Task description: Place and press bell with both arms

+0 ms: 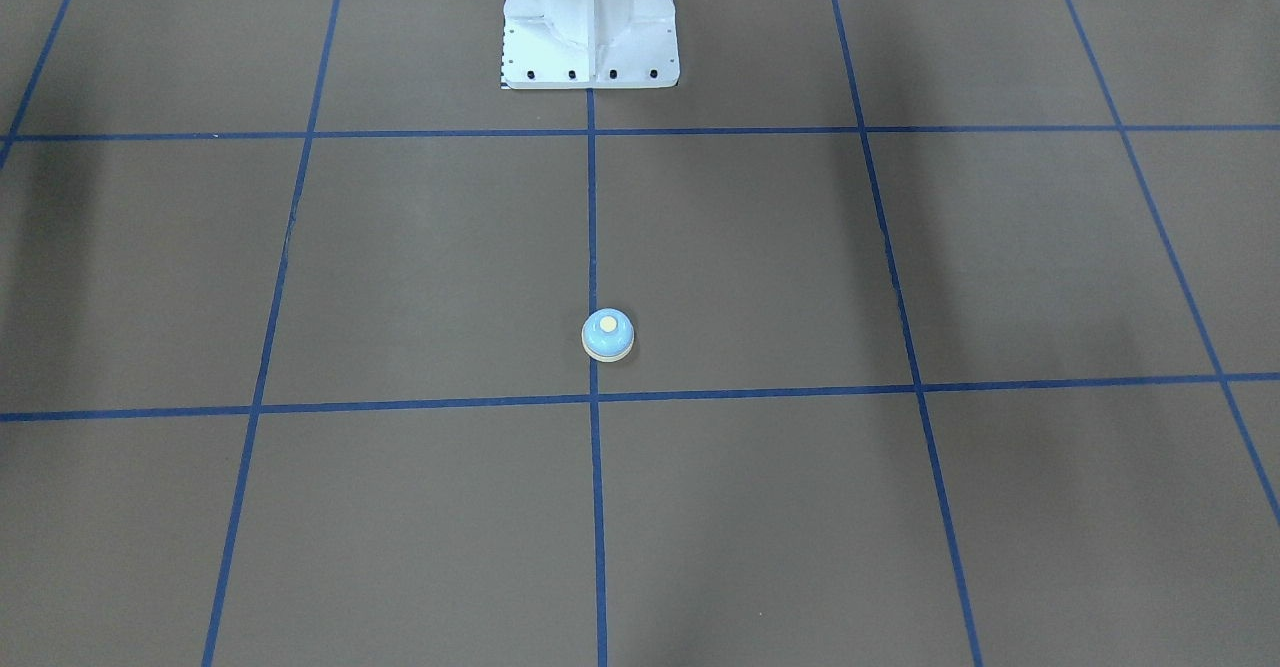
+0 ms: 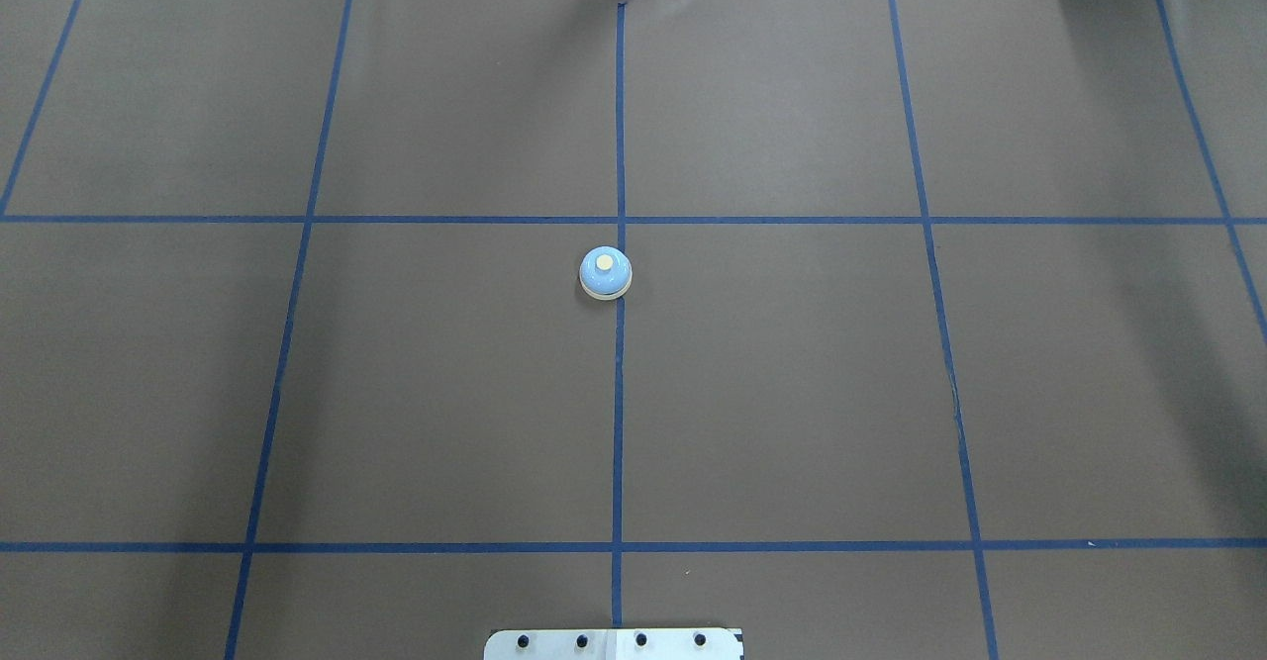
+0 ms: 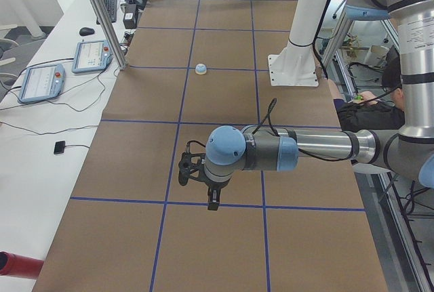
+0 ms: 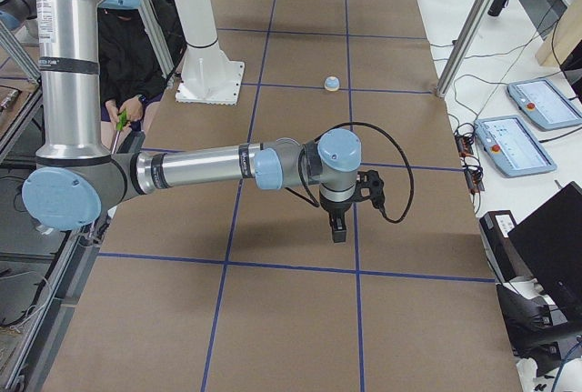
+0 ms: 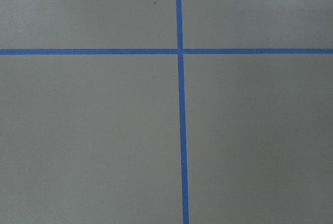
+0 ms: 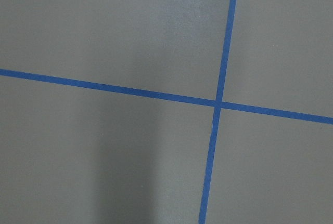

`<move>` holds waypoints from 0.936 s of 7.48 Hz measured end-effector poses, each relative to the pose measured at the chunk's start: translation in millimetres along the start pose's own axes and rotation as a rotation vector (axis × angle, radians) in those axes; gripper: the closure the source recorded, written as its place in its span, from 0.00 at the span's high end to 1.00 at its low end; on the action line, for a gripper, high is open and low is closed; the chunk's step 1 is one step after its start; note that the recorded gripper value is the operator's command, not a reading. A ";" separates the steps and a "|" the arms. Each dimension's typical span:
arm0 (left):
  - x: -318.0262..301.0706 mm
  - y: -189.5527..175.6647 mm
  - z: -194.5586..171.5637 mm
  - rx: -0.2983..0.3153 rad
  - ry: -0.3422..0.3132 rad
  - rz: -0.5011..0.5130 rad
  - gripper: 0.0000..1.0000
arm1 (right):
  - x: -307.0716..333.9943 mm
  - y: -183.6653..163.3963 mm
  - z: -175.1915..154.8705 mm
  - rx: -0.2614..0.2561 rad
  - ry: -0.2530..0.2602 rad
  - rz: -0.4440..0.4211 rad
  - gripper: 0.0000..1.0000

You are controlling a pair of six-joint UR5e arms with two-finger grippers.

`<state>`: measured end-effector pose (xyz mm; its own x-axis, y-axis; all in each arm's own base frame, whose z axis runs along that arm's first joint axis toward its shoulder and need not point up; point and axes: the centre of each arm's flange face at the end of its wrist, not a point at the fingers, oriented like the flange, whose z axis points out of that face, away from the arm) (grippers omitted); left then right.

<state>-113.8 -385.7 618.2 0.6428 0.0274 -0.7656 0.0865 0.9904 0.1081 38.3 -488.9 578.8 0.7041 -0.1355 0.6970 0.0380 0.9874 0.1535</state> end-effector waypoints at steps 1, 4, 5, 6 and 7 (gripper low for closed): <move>-0.2 0.0 -0.1 0.000 0.000 -0.001 1.00 | -0.6 -0.2 0.5 -0.001 0.000 -0.001 1.00; -0.5 0.1 -0.1 0.000 0.000 0.000 1.00 | -2.5 -0.5 2.4 -0.004 -0.001 -0.004 1.00; -0.7 0.2 0.1 0.000 0.000 0.000 1.00 | -2.9 -0.6 3.0 -0.006 0.000 -0.004 1.00; -0.6 0.1 0.3 -0.001 0.000 0.000 1.00 | -2.9 -0.6 3.5 -0.007 0.001 -0.005 1.00; -0.6 0.1 0.6 -0.001 0.000 0.000 1.00 | -2.7 -0.5 3.9 -0.008 0.002 -0.006 1.00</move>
<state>-113.7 -385.7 619.1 0.6427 0.0276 -0.7656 0.0855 0.9905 0.1075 33.6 -489.4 579.6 0.7056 -0.1411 0.6945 0.0477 0.9872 0.1521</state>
